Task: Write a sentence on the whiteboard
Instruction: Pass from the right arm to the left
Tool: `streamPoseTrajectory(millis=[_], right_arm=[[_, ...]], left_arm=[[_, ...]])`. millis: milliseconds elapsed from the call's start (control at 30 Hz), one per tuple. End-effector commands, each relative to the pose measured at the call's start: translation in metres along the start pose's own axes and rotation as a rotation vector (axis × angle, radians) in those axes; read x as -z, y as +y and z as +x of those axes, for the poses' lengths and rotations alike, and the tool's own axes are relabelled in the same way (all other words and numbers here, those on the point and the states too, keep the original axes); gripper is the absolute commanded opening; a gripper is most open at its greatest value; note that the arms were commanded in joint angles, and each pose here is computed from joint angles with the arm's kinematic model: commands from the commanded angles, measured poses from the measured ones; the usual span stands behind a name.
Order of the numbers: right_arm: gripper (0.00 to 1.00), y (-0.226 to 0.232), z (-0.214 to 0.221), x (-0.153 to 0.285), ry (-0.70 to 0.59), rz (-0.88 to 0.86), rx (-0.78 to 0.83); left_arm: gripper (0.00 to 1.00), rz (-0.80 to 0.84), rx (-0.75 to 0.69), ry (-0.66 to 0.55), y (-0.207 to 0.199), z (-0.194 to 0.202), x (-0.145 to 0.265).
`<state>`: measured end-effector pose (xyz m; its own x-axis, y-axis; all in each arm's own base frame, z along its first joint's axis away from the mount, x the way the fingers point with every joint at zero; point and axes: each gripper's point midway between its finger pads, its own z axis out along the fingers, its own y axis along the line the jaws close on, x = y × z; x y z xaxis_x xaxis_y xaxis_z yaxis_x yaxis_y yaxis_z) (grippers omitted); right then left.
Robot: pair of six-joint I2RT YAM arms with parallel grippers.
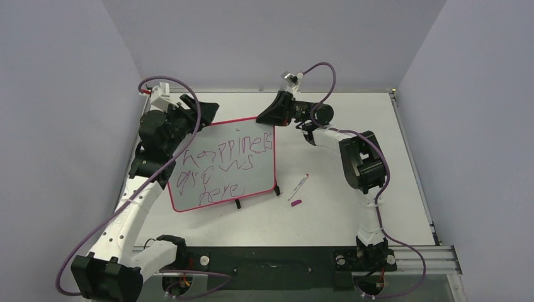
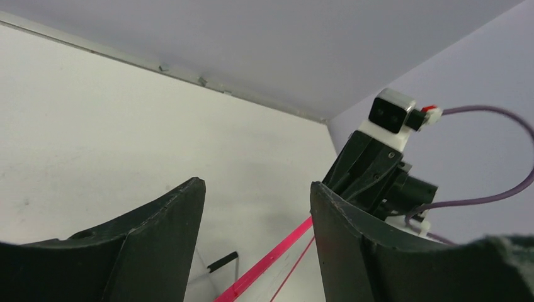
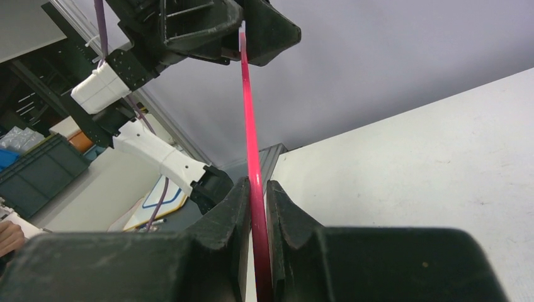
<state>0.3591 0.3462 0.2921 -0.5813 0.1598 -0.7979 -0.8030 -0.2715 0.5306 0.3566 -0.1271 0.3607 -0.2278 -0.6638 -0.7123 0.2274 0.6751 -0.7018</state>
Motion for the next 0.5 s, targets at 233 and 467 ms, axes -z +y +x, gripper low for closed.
streamPoseTrajectory(millis=[233, 467], right_arm=[[0.0, -0.015, -0.002, 0.025, 0.003, 0.024, 0.071], [0.0, -0.017, 0.0, 0.026, 0.007, 0.024, 0.06]], left_arm=[[0.59, 0.55, -0.417, -0.138, -0.085, -0.014, 0.019], [0.59, 0.786, -0.537, -0.116, -0.133, -0.016, 0.032]])
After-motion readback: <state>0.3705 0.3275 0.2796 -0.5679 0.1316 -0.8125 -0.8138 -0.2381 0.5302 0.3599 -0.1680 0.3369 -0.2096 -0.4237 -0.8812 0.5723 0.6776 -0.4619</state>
